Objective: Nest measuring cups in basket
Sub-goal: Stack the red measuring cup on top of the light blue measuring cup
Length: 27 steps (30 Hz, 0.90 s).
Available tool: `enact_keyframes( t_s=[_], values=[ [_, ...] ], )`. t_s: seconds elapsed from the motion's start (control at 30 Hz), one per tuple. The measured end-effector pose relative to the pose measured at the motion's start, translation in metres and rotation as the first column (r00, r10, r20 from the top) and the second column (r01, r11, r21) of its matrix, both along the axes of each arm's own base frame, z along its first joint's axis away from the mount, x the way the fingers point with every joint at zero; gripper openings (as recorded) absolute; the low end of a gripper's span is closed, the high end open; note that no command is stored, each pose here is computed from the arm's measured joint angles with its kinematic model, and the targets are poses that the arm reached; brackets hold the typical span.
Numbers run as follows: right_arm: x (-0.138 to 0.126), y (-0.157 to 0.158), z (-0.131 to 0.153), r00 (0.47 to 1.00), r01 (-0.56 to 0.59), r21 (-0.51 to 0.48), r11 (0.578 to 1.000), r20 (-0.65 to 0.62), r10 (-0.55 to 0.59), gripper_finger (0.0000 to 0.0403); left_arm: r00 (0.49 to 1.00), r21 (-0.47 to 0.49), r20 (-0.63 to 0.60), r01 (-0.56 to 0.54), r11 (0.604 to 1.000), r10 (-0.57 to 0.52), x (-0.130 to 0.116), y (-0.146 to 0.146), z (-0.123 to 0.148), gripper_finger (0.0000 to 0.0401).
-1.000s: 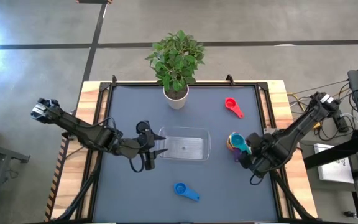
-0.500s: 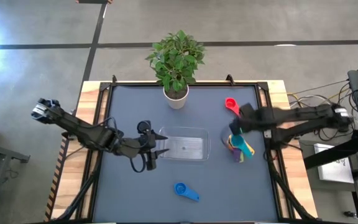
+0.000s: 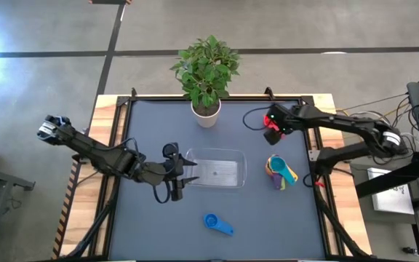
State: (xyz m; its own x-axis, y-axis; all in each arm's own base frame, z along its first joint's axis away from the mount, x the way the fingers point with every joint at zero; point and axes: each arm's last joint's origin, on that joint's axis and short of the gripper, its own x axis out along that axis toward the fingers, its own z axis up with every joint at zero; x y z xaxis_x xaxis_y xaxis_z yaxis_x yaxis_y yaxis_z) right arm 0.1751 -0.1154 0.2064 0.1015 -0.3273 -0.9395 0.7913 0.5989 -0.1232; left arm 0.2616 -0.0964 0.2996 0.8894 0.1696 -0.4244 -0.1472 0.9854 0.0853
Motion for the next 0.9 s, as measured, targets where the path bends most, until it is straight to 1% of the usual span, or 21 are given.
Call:
enact_keyframes(
  t_s=[0.13, 0.33, 0.47, 0.57, 0.67, 0.77, 0.83, 0.9],
  values=[
    [0.008, -0.008, -0.015, 0.998, -0.023, 0.014, 1.0, -0.051, 0.024, 0.0304, 1.0, 0.007, -0.001, 0.004, 1.0, -0.004, 0.0, 0.0, 0.0, 0.0194],
    [0.009, -0.03, -0.038, 0.993, 0.01, 0.048, 0.999, -0.117, -0.004, 0.0319, 0.999, -0.003, -0.013, 0.029, 1.0, -0.029, 0.0, -0.001, -0.001, 0.0194],
    [0.006, -0.045, -0.048, 0.991, 0.028, 0.058, 0.998, -0.132, -0.02, 0.0322, 0.999, -0.012, -0.016, 0.044, 0.999, -0.045, 0.0, -0.001, -0.001, 0.0194],
    [0.004, -0.054, -0.056, 0.994, 0.024, 0.098, 0.995, -0.111, -0.013, 0.032, 0.999, -0.011, -0.018, 0.045, 0.999, -0.045, 0.0, -0.001, -0.001, 0.0194],
    [0.001, -0.062, -0.062, 0.997, 0.002, 0.154, 0.988, -0.079, 0.01, 0.0313, 0.999, -0.01, -0.019, 0.044, 0.999, -0.044, 0.0, -0.001, -0.001, 0.0194],
    [-0.001, -0.065, -0.065, 0.998, -0.002, 0.182, 0.983, -0.065, 0.014, 0.0298, 0.999, -0.009, -0.023, 0.044, 0.999, -0.044, -0.001, -0.001, -0.002, 0.0194],
    [-0.002, -0.066, -0.064, 0.998, -0.003, 0.184, 0.983, -0.057, 0.014, 0.028, 0.999, -0.008, -0.026, 0.044, 0.999, -0.044, -0.001, -0.001, -0.002, 0.0194],
    [-0.002, -0.066, -0.062, 0.999, -0.01, 0.177, 0.984, -0.046, 0.018, 0.0252, 0.999, -0.007, -0.028, 0.044, 0.999, -0.044, -0.001, -0.001, -0.002, 0.0194]
  ],
)
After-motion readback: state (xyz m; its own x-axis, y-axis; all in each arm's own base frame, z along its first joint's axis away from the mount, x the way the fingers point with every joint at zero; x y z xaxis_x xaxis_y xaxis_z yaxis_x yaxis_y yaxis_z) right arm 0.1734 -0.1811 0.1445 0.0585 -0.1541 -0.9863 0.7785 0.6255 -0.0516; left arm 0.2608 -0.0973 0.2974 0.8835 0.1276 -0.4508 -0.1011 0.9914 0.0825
